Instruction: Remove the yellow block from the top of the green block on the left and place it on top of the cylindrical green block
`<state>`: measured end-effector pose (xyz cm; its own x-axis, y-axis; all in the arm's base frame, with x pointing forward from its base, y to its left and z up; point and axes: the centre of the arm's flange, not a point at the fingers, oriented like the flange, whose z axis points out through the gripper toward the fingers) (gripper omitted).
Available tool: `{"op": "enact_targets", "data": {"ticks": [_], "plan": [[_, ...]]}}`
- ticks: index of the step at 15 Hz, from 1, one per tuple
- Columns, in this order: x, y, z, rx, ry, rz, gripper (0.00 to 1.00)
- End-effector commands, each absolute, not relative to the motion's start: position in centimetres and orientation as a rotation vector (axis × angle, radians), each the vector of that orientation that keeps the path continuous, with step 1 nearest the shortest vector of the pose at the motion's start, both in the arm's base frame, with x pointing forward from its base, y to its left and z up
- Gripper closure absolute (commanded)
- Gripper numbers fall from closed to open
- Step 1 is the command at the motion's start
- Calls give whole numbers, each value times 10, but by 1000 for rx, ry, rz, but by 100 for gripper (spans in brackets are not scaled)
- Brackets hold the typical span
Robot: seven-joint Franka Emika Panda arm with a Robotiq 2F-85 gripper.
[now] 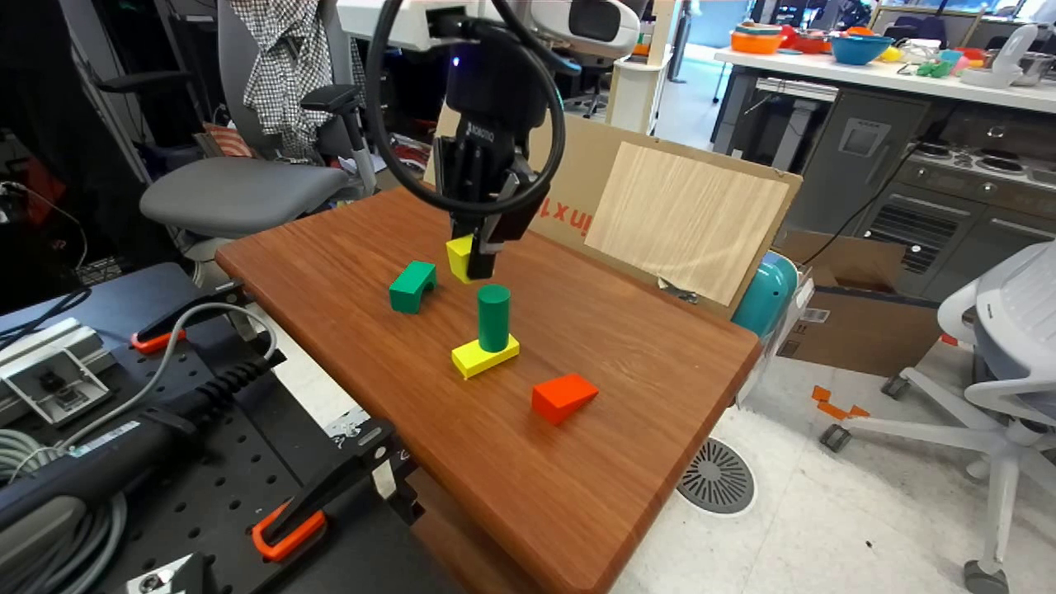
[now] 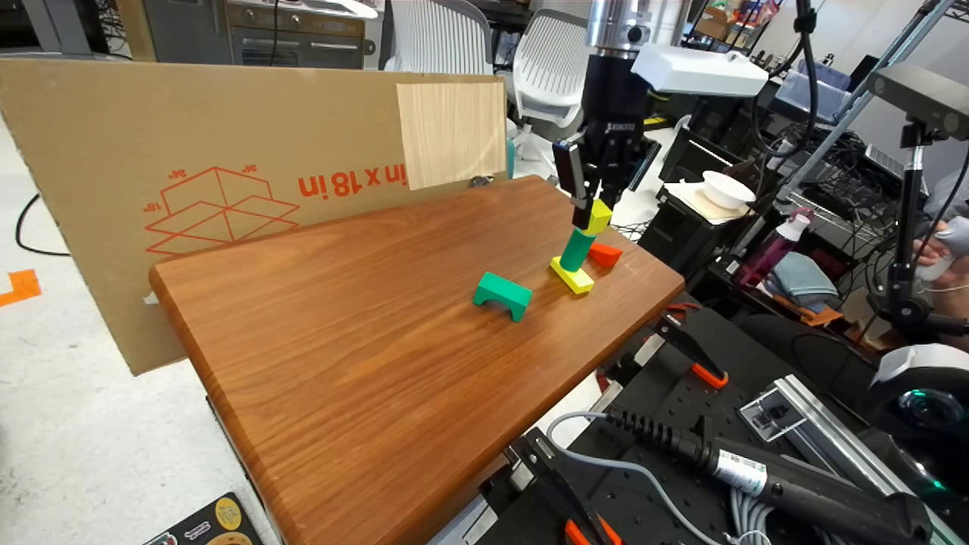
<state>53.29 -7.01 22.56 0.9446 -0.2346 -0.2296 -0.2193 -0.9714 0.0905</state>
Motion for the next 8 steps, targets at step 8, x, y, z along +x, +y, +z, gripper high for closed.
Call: {"op": "enact_targets", "data": {"ticks": [8], "plan": [[553, -95, 213, 3006, -512, -509, 92]]}}
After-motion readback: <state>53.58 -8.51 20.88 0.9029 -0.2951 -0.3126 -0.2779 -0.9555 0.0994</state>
